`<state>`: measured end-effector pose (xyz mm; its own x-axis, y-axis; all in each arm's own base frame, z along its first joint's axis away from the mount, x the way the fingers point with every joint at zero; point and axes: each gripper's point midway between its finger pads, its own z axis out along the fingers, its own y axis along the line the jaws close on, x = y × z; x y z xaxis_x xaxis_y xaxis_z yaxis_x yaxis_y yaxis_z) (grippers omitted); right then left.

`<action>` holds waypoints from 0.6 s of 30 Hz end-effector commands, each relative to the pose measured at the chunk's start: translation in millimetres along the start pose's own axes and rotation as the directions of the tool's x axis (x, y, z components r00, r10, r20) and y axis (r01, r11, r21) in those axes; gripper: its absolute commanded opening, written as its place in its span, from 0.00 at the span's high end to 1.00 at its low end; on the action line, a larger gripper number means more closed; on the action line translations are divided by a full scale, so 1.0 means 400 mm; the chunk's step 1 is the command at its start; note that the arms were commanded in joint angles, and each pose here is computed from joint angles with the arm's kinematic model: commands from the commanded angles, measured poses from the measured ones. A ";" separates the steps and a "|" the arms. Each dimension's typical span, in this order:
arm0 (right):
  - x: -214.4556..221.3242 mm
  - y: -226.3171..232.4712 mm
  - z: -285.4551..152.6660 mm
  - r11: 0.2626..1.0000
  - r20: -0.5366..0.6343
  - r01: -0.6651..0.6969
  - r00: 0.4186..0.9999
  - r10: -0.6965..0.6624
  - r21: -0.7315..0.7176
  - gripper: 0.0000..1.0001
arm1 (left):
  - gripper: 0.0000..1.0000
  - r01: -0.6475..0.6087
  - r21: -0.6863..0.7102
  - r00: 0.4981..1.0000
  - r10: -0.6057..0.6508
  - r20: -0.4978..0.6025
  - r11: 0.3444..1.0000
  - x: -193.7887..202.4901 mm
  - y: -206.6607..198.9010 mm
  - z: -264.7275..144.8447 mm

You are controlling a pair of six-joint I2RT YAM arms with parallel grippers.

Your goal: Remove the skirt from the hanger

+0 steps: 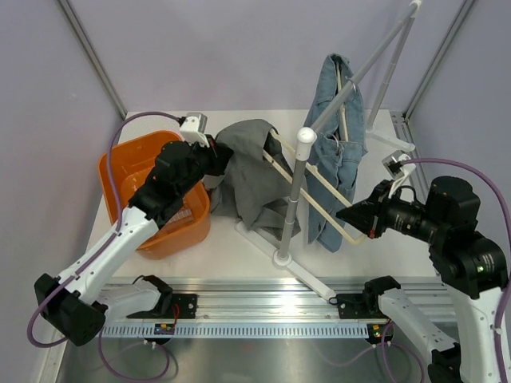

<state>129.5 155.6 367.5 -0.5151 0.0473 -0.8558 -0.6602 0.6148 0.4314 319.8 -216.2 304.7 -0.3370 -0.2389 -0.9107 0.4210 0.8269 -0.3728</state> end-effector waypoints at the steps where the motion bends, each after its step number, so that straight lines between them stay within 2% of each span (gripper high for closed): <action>1: -0.016 0.007 -0.065 0.995 0.044 0.029 0.998 -0.034 0.098 1.00 | 1.00 0.046 -0.083 0.993 -0.036 0.113 0.995 -0.142 0.003 -0.017; 2: -0.022 0.012 -0.081 0.993 0.050 0.033 0.998 -0.039 0.114 1.00 | 1.00 0.050 -0.116 0.994 -0.039 0.099 0.992 -0.145 0.014 -0.021; 3: -0.002 0.002 -0.092 0.989 0.020 0.012 1.000 -0.015 0.149 1.00 | 1.00 0.054 -0.112 0.990 -0.039 0.133 0.992 -0.202 -0.002 -0.033; 5: 0.002 0.009 -0.115 0.985 0.021 0.005 1.000 -0.008 0.171 1.00 | 1.00 0.051 -0.153 0.993 -0.033 0.117 0.987 -0.220 0.008 -0.029; 6: 0.016 0.012 -0.128 0.983 0.012 -0.007 1.000 0.004 0.183 1.00 | 1.00 0.058 -0.147 0.988 -0.036 0.149 0.988 -0.268 -0.007 -0.041; 12: 0.049 0.020 -0.164 0.975 -0.008 -0.039 0.999 0.041 0.217 1.00 | 1.00 0.073 -0.175 0.983 -0.040 0.181 0.982 -0.328 -0.009 -0.050; 18: 0.038 0.045 -0.200 0.976 0.024 -0.011 1.000 0.006 0.217 1.00 | 1.00 0.062 -0.169 0.976 -0.025 0.216 0.984 -0.384 -0.021 -0.082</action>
<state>76.7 110.8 373.5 -0.5464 0.0649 -0.8350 -0.5119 0.7632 0.3943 343.0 -180.3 409.6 -0.2604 -0.3138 -0.9131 0.2445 0.8935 -0.3768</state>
